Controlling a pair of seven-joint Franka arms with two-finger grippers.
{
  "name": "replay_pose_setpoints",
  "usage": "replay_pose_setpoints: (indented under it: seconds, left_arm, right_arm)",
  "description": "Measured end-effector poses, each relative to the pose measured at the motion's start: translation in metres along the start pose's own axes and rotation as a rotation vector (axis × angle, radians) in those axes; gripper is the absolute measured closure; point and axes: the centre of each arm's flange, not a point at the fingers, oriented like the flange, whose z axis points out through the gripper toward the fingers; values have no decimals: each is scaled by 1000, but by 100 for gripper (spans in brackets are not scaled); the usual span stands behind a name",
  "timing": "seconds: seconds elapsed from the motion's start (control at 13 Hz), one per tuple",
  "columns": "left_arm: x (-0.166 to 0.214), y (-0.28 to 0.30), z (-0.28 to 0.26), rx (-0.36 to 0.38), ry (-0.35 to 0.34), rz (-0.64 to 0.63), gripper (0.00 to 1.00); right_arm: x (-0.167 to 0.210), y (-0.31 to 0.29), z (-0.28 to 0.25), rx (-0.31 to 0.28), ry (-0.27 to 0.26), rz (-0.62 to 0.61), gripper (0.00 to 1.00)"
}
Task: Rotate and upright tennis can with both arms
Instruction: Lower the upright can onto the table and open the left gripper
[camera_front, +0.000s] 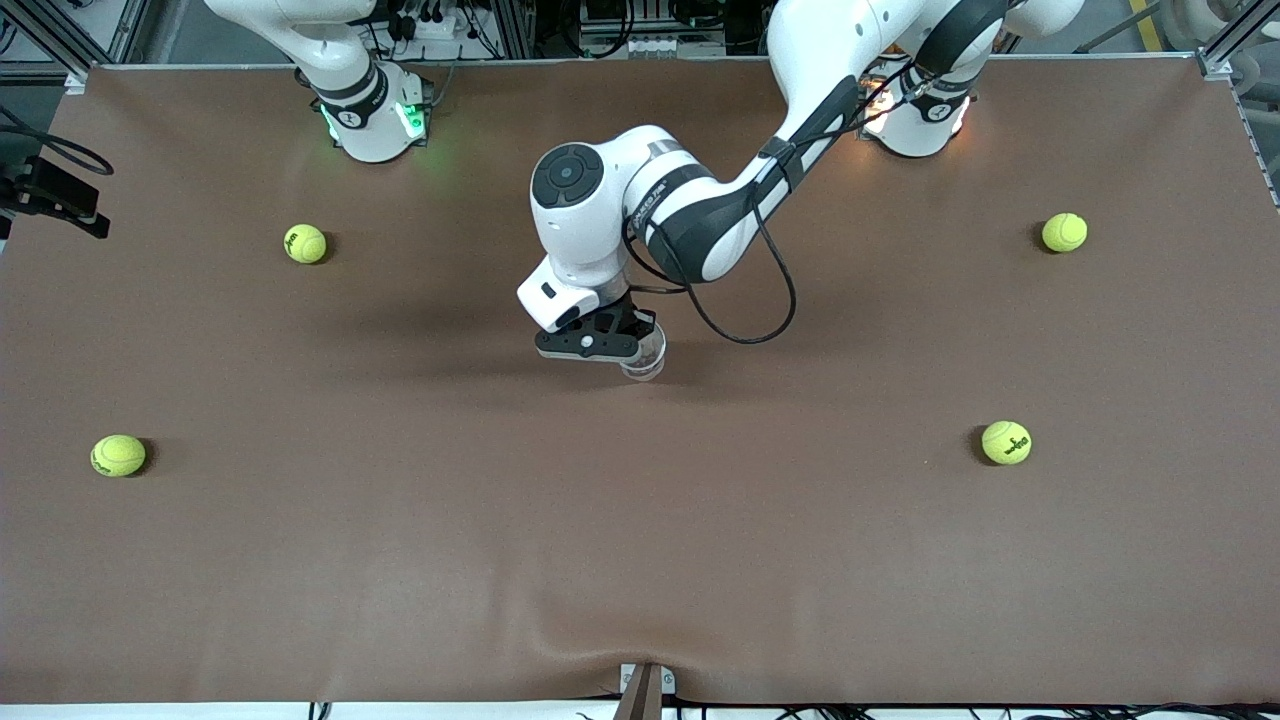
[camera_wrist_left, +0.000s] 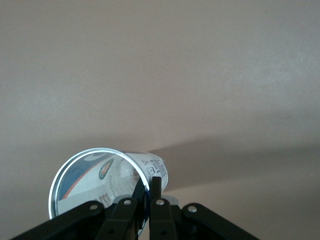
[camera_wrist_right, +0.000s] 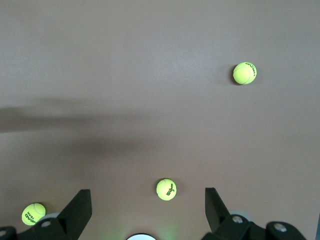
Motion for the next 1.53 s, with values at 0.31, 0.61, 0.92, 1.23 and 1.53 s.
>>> replay_pose_setpoints:
  seconds: [0.31,0.61,0.92,1.23,1.53]
  left_arm:
    - [1,-2,2,5,-1,-12,58]
    - [0,-1,-14,-8,14,-46,18]
    - [-5,-11,-68,-4,28,-54,0]
    - [-10,-38,-133,20,38,-81,0]
    - [14,-103,-185,23,45,-180,0]
  right_arm:
    - [0,0,0,0,0,0,0]
    - [5,0,-3,3,42,-1,0]
    - [15,-5,-6,48,110,13,0]
    - [11,-7,-1,59,59,154,0]
    - [11,-4,-1,59,59,170,0]
